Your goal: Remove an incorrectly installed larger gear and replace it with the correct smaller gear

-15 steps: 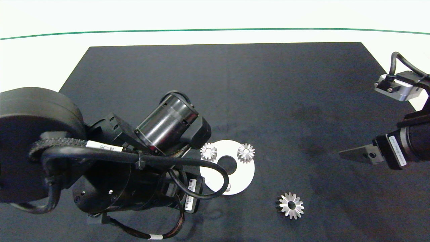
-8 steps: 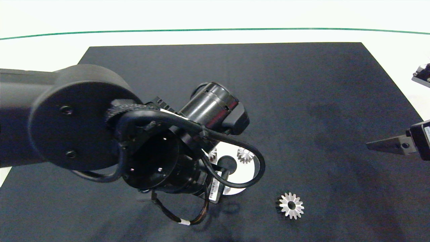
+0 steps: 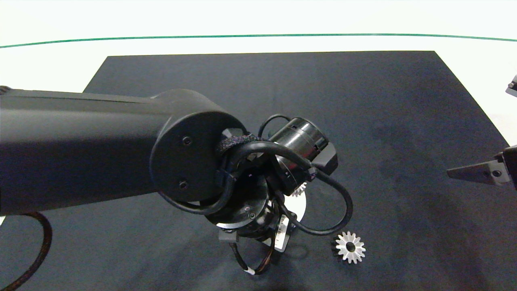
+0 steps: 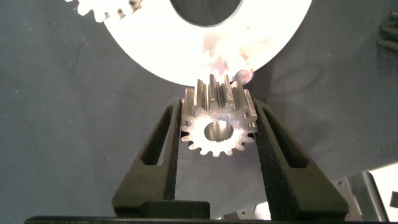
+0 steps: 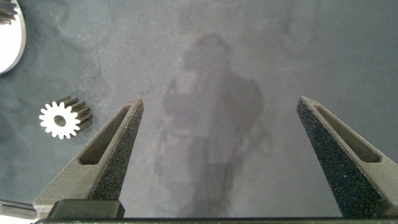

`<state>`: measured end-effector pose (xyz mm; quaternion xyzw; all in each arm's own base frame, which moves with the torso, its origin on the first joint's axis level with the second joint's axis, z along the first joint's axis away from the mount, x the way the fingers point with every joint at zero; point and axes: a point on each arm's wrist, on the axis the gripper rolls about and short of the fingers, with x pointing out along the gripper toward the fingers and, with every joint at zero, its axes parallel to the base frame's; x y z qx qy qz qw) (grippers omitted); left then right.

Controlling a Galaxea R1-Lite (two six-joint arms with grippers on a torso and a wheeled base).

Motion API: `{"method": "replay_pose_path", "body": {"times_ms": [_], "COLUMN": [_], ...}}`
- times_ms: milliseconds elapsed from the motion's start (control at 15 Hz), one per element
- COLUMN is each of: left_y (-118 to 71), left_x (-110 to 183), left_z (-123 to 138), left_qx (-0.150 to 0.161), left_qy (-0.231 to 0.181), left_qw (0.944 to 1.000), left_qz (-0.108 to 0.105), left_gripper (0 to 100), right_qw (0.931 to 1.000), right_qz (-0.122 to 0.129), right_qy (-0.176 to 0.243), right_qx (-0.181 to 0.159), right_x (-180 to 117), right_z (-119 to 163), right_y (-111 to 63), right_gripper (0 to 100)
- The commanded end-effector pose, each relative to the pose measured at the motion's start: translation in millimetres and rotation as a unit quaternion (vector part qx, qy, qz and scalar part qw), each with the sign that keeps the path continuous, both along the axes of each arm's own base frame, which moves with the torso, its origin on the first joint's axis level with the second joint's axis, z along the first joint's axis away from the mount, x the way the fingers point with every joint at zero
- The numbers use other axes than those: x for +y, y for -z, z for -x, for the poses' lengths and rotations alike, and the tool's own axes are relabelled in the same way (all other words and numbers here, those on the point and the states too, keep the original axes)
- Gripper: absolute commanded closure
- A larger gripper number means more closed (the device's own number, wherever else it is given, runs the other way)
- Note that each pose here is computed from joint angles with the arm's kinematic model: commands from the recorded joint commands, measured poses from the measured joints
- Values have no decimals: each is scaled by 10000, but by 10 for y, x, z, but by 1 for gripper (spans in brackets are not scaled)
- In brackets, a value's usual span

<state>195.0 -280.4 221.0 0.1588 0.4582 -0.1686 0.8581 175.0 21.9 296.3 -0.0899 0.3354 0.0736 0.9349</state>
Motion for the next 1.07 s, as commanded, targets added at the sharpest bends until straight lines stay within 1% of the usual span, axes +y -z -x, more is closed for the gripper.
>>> {"method": "replay_pose_path", "body": {"times_ms": [67, 200, 733, 933, 1067], "left_y": [52, 44, 36, 74, 64], "left_x": [-65, -117, -181, -235, -245], "left_z": [-38, -41, -49, -51, -57], "left_qx": [25, -9, -34, -17, -34], "left_qy": [-14, 15, 53, 92, 92], "left_qw": [10000, 10000, 10000, 10000, 9999], "left_qz": [-51, -6, 33, 7, 33], "left_gripper": [93, 93, 93, 93, 93], "right_qw": [10000, 9999, 9998, 9998, 9998], "right_qz": [5, 4, -37, -14, -23], "right_qy": [40, 164, 184, 201, 197], "right_qx": [6, -17, -28, -47, -31], "right_x": [-16, -66, -122, -169, -171], "right_z": [4, -2, -4, -7, -11], "right_y": [-2, -11, -22, -27, -23], "right_gripper": [0, 0, 0, 0, 0]}}
